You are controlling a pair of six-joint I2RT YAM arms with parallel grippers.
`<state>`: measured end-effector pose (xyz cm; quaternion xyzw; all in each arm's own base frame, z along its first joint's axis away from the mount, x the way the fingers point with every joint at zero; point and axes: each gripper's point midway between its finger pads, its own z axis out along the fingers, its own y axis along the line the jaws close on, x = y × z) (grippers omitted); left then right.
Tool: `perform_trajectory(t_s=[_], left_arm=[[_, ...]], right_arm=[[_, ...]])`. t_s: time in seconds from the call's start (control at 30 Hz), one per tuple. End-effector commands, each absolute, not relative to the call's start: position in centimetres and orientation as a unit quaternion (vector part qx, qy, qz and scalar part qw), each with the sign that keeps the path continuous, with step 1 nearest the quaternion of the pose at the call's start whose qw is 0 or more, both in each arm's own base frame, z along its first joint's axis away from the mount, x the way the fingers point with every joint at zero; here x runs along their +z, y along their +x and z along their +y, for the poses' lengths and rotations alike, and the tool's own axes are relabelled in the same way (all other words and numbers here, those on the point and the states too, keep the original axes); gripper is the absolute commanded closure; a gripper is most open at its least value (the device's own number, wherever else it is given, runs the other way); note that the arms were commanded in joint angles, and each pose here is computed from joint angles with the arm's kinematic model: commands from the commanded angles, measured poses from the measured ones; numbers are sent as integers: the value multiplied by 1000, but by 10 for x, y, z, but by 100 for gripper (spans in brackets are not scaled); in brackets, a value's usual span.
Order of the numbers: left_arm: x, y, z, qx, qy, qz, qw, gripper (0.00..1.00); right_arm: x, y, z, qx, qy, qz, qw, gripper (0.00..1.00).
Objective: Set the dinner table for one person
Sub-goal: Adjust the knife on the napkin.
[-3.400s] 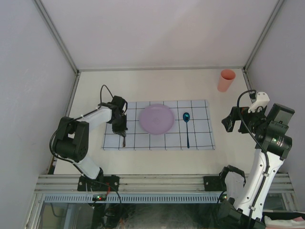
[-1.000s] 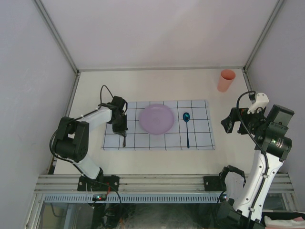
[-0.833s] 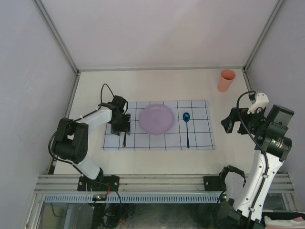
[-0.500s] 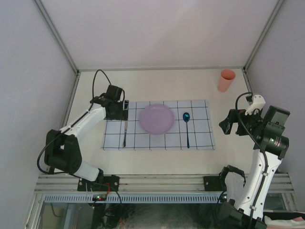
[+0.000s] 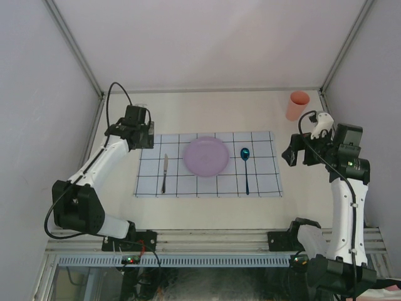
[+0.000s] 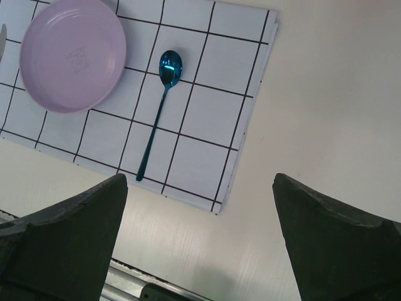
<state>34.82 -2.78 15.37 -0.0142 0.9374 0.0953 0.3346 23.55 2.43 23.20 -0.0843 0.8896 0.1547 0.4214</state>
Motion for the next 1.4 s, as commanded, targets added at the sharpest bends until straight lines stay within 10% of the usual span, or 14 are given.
perform_trajectory(t_s=[0.0, 1.37], left_arm=[[124, 325, -49, 54, 15, 954, 294, 26], [16, 274, -121, -28, 56, 991, 118, 52]], right_arm=[[250, 251, 23, 139, -98, 872, 459, 0], [267, 237, 26, 124, -143, 874, 448, 0]])
